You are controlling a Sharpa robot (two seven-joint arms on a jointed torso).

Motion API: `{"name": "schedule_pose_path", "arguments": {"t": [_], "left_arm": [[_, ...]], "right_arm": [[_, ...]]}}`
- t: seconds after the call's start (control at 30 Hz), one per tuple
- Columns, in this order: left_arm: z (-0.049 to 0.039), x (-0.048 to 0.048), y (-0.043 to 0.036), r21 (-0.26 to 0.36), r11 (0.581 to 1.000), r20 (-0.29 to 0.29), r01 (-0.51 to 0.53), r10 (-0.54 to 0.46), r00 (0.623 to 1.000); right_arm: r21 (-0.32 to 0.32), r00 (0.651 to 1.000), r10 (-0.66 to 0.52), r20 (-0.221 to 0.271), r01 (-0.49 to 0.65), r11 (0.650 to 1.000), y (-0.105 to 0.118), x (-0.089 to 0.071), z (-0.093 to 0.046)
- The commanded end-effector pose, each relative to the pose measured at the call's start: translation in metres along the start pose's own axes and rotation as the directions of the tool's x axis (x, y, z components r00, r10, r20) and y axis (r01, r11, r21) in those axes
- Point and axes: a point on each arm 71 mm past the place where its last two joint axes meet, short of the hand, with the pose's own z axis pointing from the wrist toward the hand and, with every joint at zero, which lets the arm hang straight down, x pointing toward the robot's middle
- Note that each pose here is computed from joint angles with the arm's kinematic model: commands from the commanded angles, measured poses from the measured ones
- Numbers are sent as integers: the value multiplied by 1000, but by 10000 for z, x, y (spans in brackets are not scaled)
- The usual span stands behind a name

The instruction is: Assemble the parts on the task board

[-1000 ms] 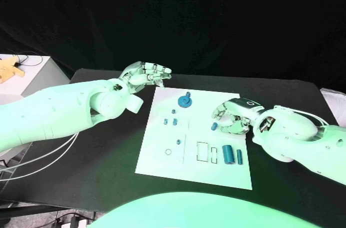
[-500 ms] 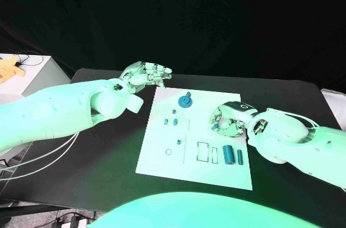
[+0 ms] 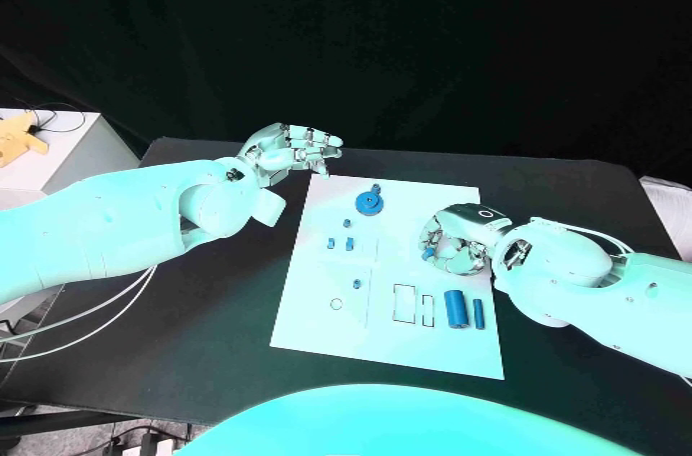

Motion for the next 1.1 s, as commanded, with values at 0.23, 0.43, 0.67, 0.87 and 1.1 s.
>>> {"name": "schedule_pose_path", "arguments": {"t": [0.23,0.43,0.67,0.87,1.1], "left_arm": [[5,19,-6,5,1000,-13,11,-11,1000],[6,19,-5,5,1000,-13,11,-11,1000],[8,21,-4,5,1000,-14,12,-12,1000],[12,15,1,4,1000,-11,11,-11,1000],[26,17,10,4,1000,-11,12,-12,1000]], "right_arm": [[-10,998,-3,59,4,1000,39,-10,-15],[5,993,27,111,-28,1000,34,-43,-50],[5,988,77,137,-79,997,62,-118,-144],[-19,980,107,170,-105,994,151,-299,-233],[-94,976,132,175,-117,989,417,-417,-241]]}}
